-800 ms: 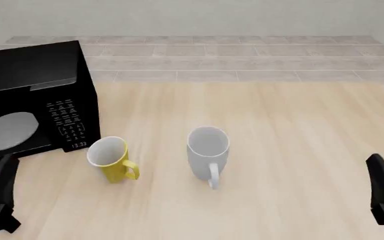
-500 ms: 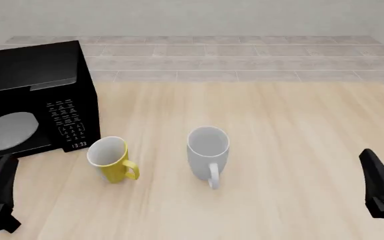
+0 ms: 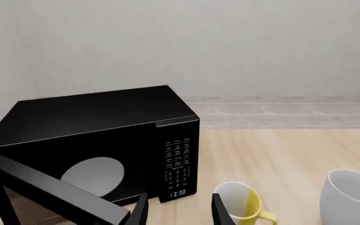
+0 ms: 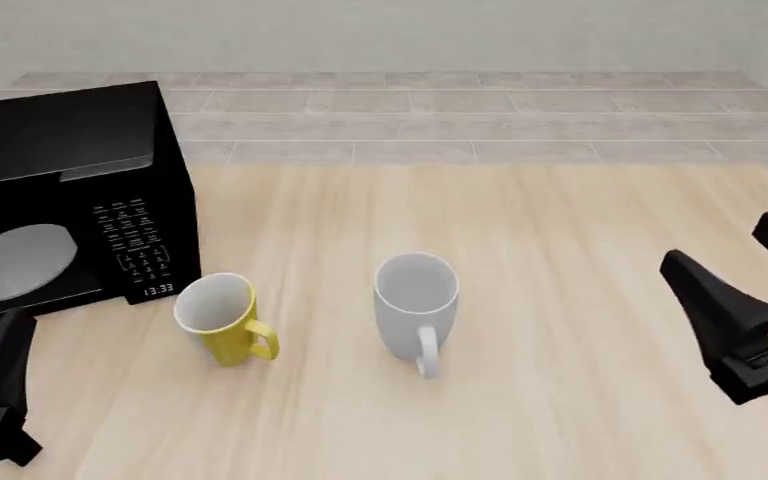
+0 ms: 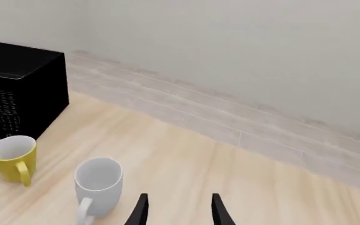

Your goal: Put the yellow and white mug to the front of the white mug.

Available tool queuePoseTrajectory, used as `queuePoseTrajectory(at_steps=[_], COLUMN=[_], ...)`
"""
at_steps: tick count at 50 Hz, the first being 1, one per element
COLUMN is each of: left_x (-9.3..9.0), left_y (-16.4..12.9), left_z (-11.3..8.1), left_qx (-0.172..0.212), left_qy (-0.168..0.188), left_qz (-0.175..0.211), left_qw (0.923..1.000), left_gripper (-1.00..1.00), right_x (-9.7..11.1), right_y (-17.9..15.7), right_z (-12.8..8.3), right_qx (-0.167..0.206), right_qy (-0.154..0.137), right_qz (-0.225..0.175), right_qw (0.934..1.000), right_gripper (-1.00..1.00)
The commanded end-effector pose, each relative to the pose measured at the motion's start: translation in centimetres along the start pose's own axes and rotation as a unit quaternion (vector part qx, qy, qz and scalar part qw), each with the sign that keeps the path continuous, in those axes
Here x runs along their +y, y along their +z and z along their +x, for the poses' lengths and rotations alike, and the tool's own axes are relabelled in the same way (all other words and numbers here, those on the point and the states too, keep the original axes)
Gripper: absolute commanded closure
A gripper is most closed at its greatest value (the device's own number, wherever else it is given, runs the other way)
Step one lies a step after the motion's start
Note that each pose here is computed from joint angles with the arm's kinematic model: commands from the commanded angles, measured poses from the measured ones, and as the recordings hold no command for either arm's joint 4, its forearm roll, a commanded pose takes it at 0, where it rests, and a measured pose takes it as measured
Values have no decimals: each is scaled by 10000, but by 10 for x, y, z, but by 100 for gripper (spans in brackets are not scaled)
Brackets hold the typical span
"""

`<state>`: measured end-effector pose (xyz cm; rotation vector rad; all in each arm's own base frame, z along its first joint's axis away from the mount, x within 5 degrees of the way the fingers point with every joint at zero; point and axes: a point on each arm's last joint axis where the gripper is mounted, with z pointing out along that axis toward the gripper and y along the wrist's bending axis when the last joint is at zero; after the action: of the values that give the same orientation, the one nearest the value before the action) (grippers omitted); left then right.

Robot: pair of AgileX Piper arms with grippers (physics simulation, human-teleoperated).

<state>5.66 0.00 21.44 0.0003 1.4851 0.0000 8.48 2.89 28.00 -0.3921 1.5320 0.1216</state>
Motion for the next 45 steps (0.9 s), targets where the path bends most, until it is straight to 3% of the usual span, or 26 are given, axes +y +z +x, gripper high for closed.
queuePoseTrajectory(at_steps=[1,6,12,21,34,45], left_x=[0,0,0,0,0,0], left_y=[0,0,0,0,0,0], left_z=[0,0,0,0,0,0], left_qx=[-1,-1,-1,-1,-1,-1], left_qy=[-1,-1,-1,-1,-1,-1], left_qz=[-1,-1,-1,-1,-1,-1], left_qw=[10000,10000,10000,10000,10000,10000], left_gripper=[-100,-100,-100,-100,-100,-100], right_x=[14,24,47,77,112,126], right_y=[13,24,46,70,99,123], right_z=[-37,-47,-59,-69,-68,-67], right_qx=[-34,35,252,450,677,971], right_qy=[-157,-132,-231,-377,-420,-329], right_qz=[-986,-1372,-2033,-2593,-2972,-2961], right_qw=[9950,9904,9785,9640,9515,9496], right_gripper=[-100,-100,-100,-100,-100,-100])
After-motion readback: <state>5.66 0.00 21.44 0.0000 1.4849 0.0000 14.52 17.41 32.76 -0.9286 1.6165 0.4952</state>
